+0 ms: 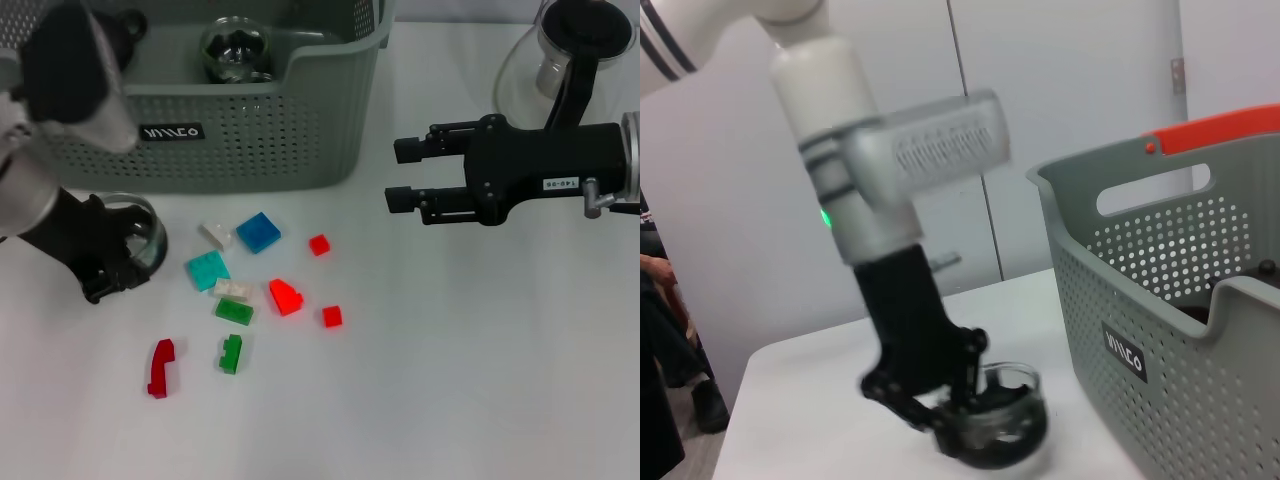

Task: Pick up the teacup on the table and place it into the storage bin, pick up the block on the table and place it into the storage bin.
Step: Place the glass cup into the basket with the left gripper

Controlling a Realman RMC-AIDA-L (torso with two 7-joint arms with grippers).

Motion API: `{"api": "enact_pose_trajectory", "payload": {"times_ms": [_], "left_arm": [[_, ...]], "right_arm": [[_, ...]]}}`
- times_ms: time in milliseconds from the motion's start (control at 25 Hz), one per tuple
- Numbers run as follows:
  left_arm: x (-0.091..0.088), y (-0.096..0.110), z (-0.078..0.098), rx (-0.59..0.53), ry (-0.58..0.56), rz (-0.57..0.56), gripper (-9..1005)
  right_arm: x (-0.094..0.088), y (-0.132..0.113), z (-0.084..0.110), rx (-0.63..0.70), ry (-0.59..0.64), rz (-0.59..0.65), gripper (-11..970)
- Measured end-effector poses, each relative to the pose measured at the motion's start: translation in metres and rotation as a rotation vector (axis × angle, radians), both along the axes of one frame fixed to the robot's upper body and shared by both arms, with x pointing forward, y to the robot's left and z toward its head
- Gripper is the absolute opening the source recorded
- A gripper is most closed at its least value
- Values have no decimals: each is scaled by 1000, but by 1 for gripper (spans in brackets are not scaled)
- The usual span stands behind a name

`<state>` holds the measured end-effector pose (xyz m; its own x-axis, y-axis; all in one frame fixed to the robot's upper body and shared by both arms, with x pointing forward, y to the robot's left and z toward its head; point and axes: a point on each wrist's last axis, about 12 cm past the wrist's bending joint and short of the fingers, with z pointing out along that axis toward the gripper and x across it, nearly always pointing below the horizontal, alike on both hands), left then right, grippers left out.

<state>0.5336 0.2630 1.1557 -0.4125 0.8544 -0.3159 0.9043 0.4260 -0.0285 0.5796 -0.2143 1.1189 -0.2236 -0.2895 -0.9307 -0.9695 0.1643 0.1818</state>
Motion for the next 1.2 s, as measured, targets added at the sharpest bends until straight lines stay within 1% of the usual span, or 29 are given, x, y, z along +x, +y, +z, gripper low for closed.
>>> {"api": "enact_pose_trajectory", "payload": {"times_ms": [40,120,160,200,240,280,360,400,440,480,520,640,720,800,880,920,960,1120,1200], "left_arm": [[0,0,0,0,0,0,46],[-7,6,19,-105,18,-1,53],[-13,12,34,-203,21,4,57],[-14,17,40,-246,9,14,61],[-14,17,40,-246,9,14,65],[-16,21,44,-292,-6,22,69],[-16,26,49,-369,-27,30,76],[-16,26,52,-428,-40,26,80],[-15,29,58,-518,-73,25,84],[-15,29,58,-518,-73,25,88],[-12,32,64,-571,-108,26,92],[-4,39,84,-662,-207,37,103],[6,45,98,-683,-277,74,111],[20,49,106,-676,-322,117,118],[36,49,107,-655,-338,164,126],[44,49,106,-642,-339,189,130],[58,47,101,-611,-335,234,134],[89,36,80,-498,-324,314,149],[100,31,72,-441,-327,341,156]], "right_arm": [[0,-1,0,-1,-2,-1,676],[0,-2,0,-3,-7,-2,676],[0,-3,0,-5,-10,0,676],[0,-3,0,-5,-10,0,676],[-1,-3,-1,-8,-12,2,676],[-1,-4,-1,-10,-15,4,676],[-2,-5,-3,-11,-19,6,676],[-3,-5,-4,-11,-19,6,676],[-3,-5,-4,-11,-19,6,676],[-4,-5,-5,-10,-18,7,676],[-4,-5,-5,-10,-18,7,676],[-5,-4,-5,-9,-15,9,676],[-5,-5,-6,-8,-10,9,676],[-6,-5,-6,-7,-4,8,676],[-7,-6,-7,-6,1,7,676],[-7,-6,-7,-6,3,7,677],[-8,-5,-7,-4,5,7,677],[-8,-5,-8,-3,6,8,677],[-8,-4,-8,-2,6,9,677]]}}
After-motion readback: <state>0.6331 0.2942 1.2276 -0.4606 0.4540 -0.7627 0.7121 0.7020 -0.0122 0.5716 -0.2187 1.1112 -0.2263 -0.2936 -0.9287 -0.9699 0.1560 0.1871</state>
